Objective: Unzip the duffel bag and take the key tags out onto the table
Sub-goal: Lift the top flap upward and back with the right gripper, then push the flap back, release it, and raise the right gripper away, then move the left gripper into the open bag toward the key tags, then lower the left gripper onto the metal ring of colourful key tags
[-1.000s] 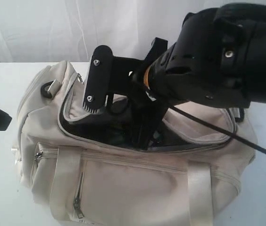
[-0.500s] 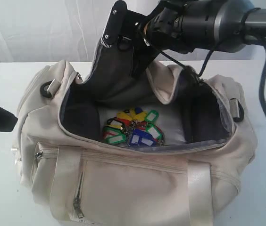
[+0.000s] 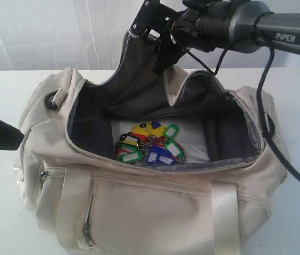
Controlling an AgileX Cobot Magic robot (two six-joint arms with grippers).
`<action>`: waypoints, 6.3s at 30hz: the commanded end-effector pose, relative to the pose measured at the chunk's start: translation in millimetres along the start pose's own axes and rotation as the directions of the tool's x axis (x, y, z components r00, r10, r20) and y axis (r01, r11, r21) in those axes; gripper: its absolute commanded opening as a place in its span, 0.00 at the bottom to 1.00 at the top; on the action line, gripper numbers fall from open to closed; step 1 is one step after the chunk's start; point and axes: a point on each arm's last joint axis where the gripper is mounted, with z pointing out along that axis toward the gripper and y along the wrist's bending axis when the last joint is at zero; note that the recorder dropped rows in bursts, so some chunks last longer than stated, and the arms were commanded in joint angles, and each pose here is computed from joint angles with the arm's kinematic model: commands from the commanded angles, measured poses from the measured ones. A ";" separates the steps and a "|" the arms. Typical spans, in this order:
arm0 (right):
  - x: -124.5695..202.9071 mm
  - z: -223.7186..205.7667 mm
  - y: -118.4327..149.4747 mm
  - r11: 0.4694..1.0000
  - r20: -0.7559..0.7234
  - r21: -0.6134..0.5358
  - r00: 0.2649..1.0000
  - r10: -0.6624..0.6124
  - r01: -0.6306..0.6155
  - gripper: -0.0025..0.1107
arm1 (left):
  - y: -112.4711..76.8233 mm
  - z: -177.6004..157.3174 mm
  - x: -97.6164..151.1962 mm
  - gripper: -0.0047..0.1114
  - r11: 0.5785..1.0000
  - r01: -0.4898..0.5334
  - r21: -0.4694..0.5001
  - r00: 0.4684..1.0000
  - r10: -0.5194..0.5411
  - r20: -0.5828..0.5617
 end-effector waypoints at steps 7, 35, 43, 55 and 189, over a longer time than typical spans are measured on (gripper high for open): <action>-22.8 -63.5 -60.2 0.938 0.055 0.128 0.946 0.318 -0.323 0.51 | -5.3 -0.6 2.7 0.04 0.999 0.008 0.045 1.000 -0.007 -0.012; 21.4 -13.0 -7.4 0.917 -0.402 0.050 0.833 0.382 -0.396 0.77 | -12.4 -1.2 0.2 0.04 0.992 -0.027 0.123 0.999 0.025 0.019; 4.0 -5.2 -13.5 0.868 -0.391 -0.077 0.816 0.426 -0.491 0.77 | -15.3 -1.7 -1.3 0.04 0.987 -0.049 0.153 0.998 0.043 0.040; -30.9 -85.3 -29.2 0.764 -0.363 -0.432 0.868 0.339 -0.479 0.55 | -15.8 -1.7 -0.6 0.04 0.985 -0.064 0.158 0.998 0.059 0.035; 114.0 -290.1 -48.2 0.734 -0.238 0.063 0.704 0.669 -0.676 0.02 | -78.1 229.8 -94.1 0.73 0.763 -0.636 0.118 0.718 0.641 -0.270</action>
